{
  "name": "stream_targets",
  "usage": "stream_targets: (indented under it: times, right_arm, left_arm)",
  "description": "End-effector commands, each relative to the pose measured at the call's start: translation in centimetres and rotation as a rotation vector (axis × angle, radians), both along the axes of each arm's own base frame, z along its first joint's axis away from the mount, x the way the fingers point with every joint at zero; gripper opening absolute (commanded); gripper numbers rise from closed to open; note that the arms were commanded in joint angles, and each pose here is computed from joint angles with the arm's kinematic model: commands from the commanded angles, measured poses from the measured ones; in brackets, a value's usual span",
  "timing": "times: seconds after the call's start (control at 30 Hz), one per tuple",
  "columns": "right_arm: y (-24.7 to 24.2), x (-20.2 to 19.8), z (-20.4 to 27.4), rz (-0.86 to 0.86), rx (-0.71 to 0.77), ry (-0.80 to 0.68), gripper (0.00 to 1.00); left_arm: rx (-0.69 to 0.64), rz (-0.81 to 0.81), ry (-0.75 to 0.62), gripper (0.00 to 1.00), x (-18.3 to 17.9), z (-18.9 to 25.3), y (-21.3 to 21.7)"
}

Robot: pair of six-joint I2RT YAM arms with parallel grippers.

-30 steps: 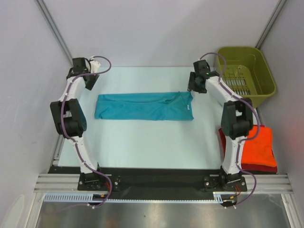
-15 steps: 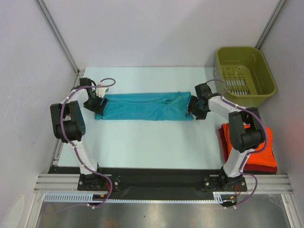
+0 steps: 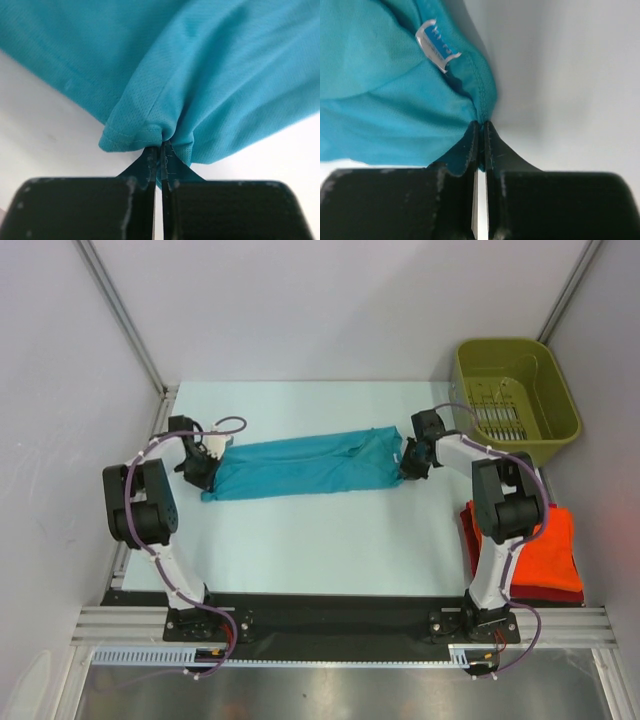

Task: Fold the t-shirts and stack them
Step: Fold the tshirt

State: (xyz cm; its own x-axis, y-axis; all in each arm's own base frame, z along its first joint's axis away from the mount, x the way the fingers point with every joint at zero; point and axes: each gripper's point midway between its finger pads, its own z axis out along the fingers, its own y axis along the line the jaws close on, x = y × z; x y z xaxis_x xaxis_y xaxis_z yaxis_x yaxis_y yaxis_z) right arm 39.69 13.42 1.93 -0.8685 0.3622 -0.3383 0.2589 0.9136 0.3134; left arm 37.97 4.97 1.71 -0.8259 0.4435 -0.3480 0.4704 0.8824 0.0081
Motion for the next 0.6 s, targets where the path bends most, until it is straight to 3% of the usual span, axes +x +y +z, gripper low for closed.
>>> stream_targets:
  times: [0.0, 0.07, 0.13, 0.17, 0.2, 0.27, 0.3, 0.33, 0.4, 0.43, 0.57]
  right_arm:
    - [-1.1, 5.6, 1.5, 0.037, -0.053, -0.118, 0.0]
    - [-0.8, 7.6, 0.5, 0.088, -0.076, -0.127, 0.0]
    - [0.4, 11.3, 2.4, 0.118, -0.061, -0.201, 0.0]
    - [0.8, 12.0, 0.5, 0.144, -0.062, -0.176, 0.0]
    - [1.4, 14.4, 2.6, 0.144, -0.052, -0.236, 0.0]
    - [2.4, 15.9, 0.8, 0.155, -0.045, -0.219, 0.0]
    - [3.1, 17.8, 2.6, 0.146, -0.027, -0.264, 0.0]
    - [3.5, 18.7, 2.7, 0.143, -0.022, -0.275, 0.01]
    - [4.1, 19.6, 0.8, 0.133, -0.019, -0.251, 0.02]
    - [4.8, 21.3, 3.0, 0.114, 0.002, -0.311, 0.03]
    - [5.8, 23.3, 3.2, 0.079, 0.021, -0.358, 0.04]
  left_arm:
    - [-0.124, -0.123, 0.222, 0.0, -8.3, -0.4, -3.2]
    - [-0.186, -0.226, 0.357, 0.0, -13.1, -0.7, -5.4]
    - [-0.245, -0.371, 0.438, 0.09, -17.0, 0.0, -7.5]
    - [-0.255, -0.452, 0.5, 0.15, -19.7, -0.3, -8.7]
    - [-0.25, -0.556, 0.492, 0.36, -20.7, 0.1, -9.7]
    - [-0.287, -0.692, 0.52, 0.58, -23.5, 0.5, -12.1]
    - [-0.306, -0.739, 0.471, 0.86, -23.5, 1.3, -13.1]
    - [-0.342, -0.761, 0.479, 1.0, -24.2, 2.2, -13.9]
    - [-0.445, -0.8, 0.399, 1.0, -23.1, 4.9, -16.2]
    - [-0.465, -0.791, 0.399, 1.0, -23.0, 6.0, -16.4]
    - [-0.416, -0.656, 0.141, 1.0, -15.8, 10.4, -14.3]
